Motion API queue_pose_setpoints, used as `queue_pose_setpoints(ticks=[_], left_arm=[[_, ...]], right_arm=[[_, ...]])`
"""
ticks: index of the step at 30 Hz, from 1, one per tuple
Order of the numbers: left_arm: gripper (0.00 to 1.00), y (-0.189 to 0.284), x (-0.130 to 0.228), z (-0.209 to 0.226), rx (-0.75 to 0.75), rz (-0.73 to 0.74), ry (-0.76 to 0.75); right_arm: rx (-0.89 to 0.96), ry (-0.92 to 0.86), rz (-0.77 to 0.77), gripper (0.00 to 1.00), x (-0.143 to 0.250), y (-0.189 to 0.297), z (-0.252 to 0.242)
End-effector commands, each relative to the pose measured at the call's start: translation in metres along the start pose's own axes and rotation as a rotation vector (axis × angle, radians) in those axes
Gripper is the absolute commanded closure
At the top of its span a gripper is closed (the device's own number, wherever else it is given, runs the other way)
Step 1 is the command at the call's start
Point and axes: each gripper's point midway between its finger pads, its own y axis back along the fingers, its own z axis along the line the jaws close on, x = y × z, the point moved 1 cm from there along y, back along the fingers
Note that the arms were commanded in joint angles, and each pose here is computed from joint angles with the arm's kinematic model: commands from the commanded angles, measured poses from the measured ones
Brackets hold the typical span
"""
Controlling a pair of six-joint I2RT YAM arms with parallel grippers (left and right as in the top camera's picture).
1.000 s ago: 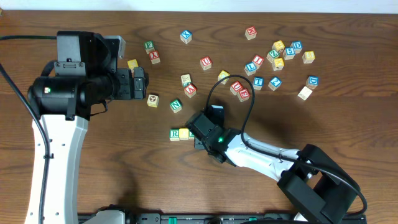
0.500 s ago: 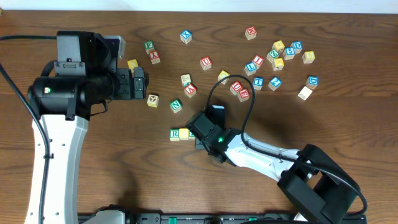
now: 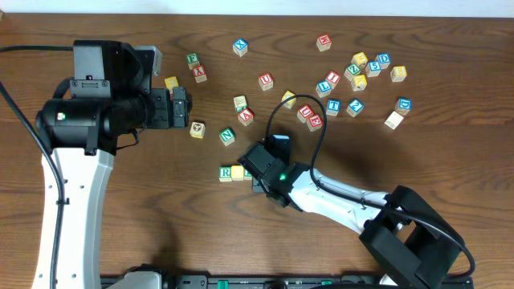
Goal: Spell out ROBOT
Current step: 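Position the held O block beside the B block, adjusting placement, then lower the O block onto the table and open the right gripper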
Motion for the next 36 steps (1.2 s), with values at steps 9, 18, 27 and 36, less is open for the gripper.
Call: queue_pose_setpoints(ticks=[9, 18, 27, 36], left_arm=[[0.02, 0.005, -0.004, -0.002, 0.007, -0.015, -0.018], [0.02, 0.005, -0.004, -0.002, 0.007, -0.015, -0.018], [0.02, 0.005, -0.004, -0.002, 0.007, -0.015, -0.018], [0.02, 0.005, -0.004, -0.002, 0.007, -0.015, -0.018]], right_arm=[[-0.015, 0.042, -0.078, 0.57, -0.026, 0.009, 0.019], [0.018, 0.045, -0.139, 0.58, -0.051, 0.013, 0.013], [0.128, -0.006, -0.111, 0.80, -0.060, 0.008, -0.027], [0.207, -0.011, 0.006, 0.99, -0.025, 0.013, -0.040]])
